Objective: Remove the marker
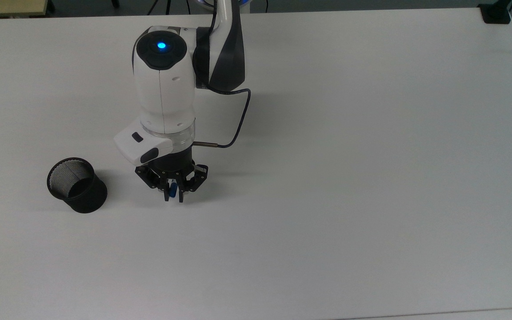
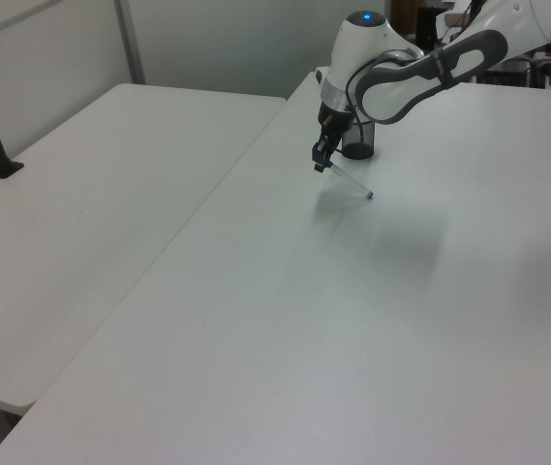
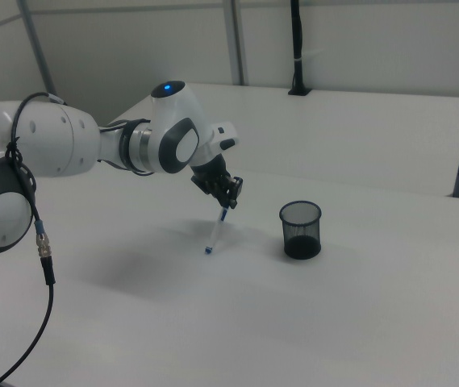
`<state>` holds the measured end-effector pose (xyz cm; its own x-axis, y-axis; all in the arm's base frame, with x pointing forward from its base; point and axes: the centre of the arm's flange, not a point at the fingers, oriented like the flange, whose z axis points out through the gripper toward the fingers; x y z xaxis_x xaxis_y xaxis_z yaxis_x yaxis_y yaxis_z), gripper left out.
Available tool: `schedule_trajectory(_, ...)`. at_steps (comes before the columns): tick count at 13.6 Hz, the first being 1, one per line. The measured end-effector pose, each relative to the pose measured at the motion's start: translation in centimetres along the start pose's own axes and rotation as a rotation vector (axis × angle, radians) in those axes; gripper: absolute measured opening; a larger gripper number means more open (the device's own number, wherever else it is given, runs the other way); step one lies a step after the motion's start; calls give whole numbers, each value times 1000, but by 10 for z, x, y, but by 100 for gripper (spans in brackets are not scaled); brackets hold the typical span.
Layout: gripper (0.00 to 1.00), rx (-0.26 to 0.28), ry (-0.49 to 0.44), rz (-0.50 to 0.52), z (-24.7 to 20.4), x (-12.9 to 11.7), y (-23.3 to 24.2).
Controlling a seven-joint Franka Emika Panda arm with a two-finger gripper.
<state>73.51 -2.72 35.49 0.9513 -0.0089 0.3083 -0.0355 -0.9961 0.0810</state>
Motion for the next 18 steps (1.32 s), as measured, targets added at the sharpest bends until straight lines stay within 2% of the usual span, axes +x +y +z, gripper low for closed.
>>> schedule_trajectory(3, 64, 2, 15, -7, -8, 4, -6)
schedule_trajectory(5, 94, 9, 31, -29, -30, 10, -23)
schedule_trajectory(6, 100, 9, -1, -42, -44, 8, -32)
schedule_trajectory(11, 100, -9, -185, -76, -123, -11, -54)
schedule_trajectory(18, 100, -30, -297, -69, -235, -44, -45)
